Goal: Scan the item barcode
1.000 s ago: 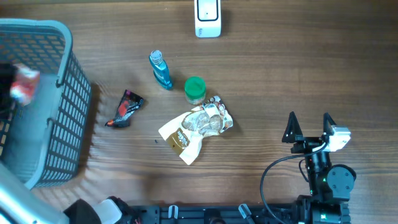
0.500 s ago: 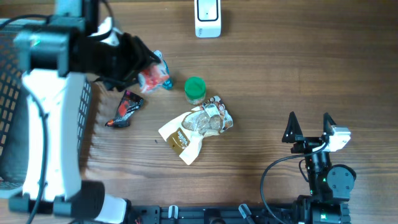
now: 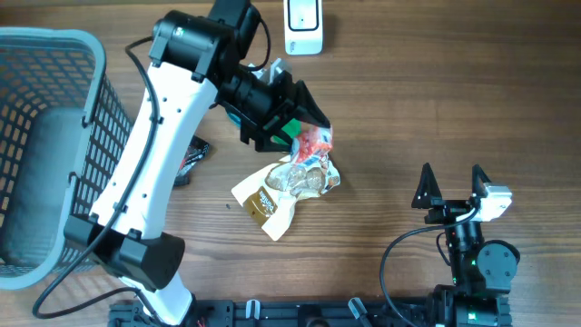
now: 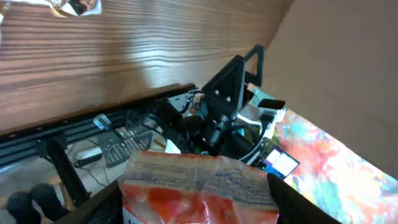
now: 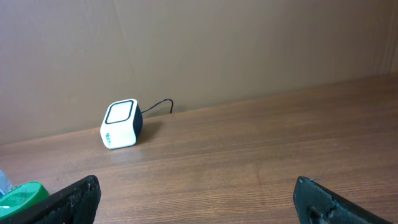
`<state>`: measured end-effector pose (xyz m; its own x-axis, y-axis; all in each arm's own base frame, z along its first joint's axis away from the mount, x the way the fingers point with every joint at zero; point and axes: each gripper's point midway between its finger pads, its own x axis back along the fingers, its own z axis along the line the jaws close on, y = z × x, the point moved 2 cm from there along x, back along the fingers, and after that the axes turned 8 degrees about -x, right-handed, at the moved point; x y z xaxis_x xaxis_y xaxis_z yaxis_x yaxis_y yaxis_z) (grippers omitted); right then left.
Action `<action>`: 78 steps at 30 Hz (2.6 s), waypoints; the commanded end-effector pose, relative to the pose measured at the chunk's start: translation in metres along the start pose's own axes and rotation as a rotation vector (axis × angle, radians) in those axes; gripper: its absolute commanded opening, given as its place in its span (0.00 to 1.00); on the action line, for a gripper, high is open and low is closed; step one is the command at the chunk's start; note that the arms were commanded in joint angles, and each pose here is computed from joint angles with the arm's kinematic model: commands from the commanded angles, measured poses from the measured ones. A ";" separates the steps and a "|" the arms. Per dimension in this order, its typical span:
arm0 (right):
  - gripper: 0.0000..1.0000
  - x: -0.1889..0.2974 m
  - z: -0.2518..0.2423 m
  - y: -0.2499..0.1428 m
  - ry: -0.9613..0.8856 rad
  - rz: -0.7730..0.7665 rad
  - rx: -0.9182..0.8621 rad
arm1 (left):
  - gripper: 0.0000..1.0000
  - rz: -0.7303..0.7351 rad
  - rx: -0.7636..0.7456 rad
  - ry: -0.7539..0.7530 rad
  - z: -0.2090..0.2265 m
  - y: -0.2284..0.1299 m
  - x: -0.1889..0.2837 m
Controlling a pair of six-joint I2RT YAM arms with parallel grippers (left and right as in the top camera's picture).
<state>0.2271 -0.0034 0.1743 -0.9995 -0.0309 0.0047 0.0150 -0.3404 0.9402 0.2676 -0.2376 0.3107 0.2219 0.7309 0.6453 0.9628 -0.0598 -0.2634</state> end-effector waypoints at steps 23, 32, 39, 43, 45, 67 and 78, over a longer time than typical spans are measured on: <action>1.00 0.000 0.001 0.001 0.003 -0.007 0.006 | 0.61 -0.023 -0.023 -0.061 -0.008 0.006 0.008; 1.00 0.009 0.051 -0.016 0.321 0.161 -0.287 | 0.61 -0.041 -0.047 -0.070 -0.010 0.011 0.009; 1.00 0.003 0.052 0.007 0.162 0.361 -0.383 | 0.61 -0.045 -0.052 -0.072 -0.011 0.012 0.009; 0.99 -0.020 0.071 0.028 0.126 0.647 -0.449 | 0.62 -0.045 -0.052 -0.072 -0.011 0.012 0.009; 1.00 -0.030 0.116 0.045 0.450 0.785 -0.453 | 0.62 -0.045 -0.052 -0.072 -0.011 0.012 0.009; 1.00 -0.046 0.112 0.044 0.556 0.804 -0.443 | 0.57 -0.249 -0.186 0.230 0.016 0.109 -0.066; 1.00 -0.044 0.093 0.032 0.447 0.832 -0.425 | 0.56 -0.304 -0.234 0.438 0.061 0.177 -0.156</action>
<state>0.2671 0.0776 0.2304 -0.5490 -0.7399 0.3887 0.8118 -0.3614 0.4587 0.3920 -0.3144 0.1398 -0.0467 0.4588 0.8873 0.9943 -0.0638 0.0853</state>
